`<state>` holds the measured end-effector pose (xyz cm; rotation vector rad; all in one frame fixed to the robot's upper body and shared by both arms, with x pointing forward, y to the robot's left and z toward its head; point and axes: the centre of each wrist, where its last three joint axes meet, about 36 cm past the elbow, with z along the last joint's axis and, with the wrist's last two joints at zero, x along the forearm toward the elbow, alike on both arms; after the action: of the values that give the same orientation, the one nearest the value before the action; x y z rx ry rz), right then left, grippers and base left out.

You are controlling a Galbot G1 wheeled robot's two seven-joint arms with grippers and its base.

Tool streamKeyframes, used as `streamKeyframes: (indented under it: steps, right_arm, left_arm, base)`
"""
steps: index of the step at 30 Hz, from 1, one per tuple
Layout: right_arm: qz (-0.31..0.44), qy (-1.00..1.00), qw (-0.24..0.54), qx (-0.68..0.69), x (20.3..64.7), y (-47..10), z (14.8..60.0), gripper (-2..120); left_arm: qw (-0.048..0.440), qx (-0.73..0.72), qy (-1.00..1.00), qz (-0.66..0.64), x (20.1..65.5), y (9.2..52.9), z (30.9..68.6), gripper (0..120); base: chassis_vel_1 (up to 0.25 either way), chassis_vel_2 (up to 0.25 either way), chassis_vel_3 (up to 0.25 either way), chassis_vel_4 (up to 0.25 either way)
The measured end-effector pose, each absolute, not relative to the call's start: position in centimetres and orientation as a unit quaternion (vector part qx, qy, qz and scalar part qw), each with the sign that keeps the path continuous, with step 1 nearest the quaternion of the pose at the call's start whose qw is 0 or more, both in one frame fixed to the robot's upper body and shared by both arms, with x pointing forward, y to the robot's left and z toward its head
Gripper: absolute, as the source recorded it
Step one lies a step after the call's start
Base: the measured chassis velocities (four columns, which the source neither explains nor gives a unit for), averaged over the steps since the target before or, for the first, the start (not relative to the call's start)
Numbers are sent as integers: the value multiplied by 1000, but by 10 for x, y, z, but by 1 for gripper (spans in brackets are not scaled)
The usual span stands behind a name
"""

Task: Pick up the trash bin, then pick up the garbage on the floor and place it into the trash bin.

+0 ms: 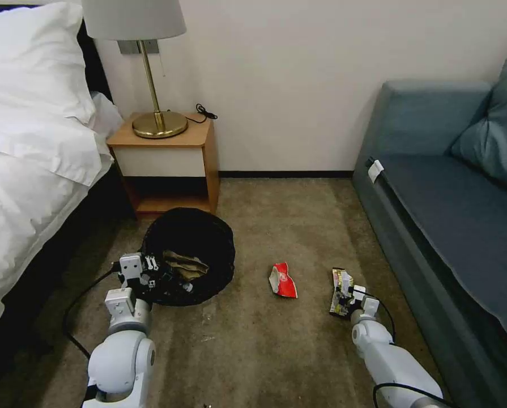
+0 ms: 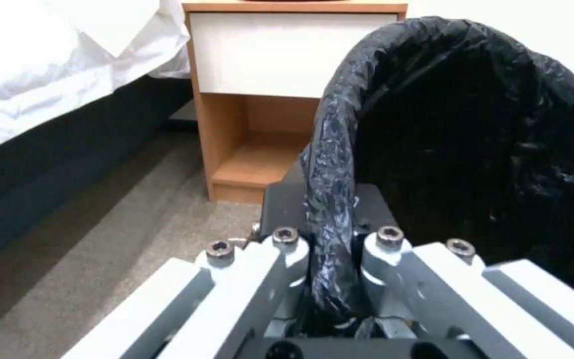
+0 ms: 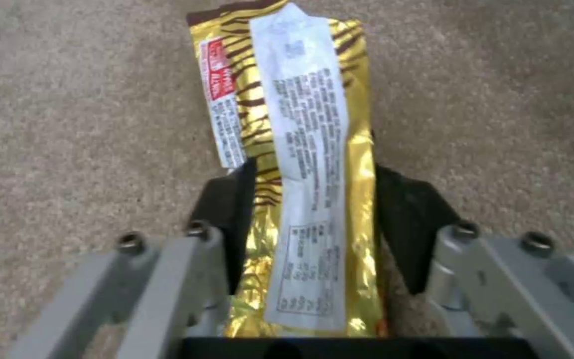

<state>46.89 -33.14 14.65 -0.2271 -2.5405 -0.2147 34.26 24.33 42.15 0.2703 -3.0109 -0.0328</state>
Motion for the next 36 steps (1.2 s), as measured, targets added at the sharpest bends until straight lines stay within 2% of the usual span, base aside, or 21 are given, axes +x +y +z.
streamKeyframes:
  steps: [2,3,5,7,9,23,36]
  right_arm:
    - [-78,-951,286,-86,468,-333,145,28]
    - [-78,-951,286,-86,468,-333,145,28]
    - [-77,-952,285,-86,467,-333,144,16]
    - [-76,-952,285,-85,467,-333,144,14]
    - [-75,-952,283,-85,467,-334,145,1]
    - [-70,-956,272,-81,469,-335,147,0]
    - [-67,-973,213,-61,469,-336,181,0]
  left_arm:
    - [59,89,-994,-10,343,244,422,4]
    - [59,89,-994,-10,343,244,422,4]
    - [57,89,-994,-10,343,244,422,4]
    - [57,89,-994,-10,343,244,422,4]
    - [57,89,-994,-10,344,244,422,4]
    - [56,89,-994,-8,345,243,421,4]
    - [61,89,-994,-5,346,243,416,4]
  base:
    - [0,0,0,0]
    - [0,0,0,0]
    - [0,0,0,0]
    - [0,0,0,0]
    - [0,0,0,0]
    - [0,0,0,0]
    - [0,0,0,0]
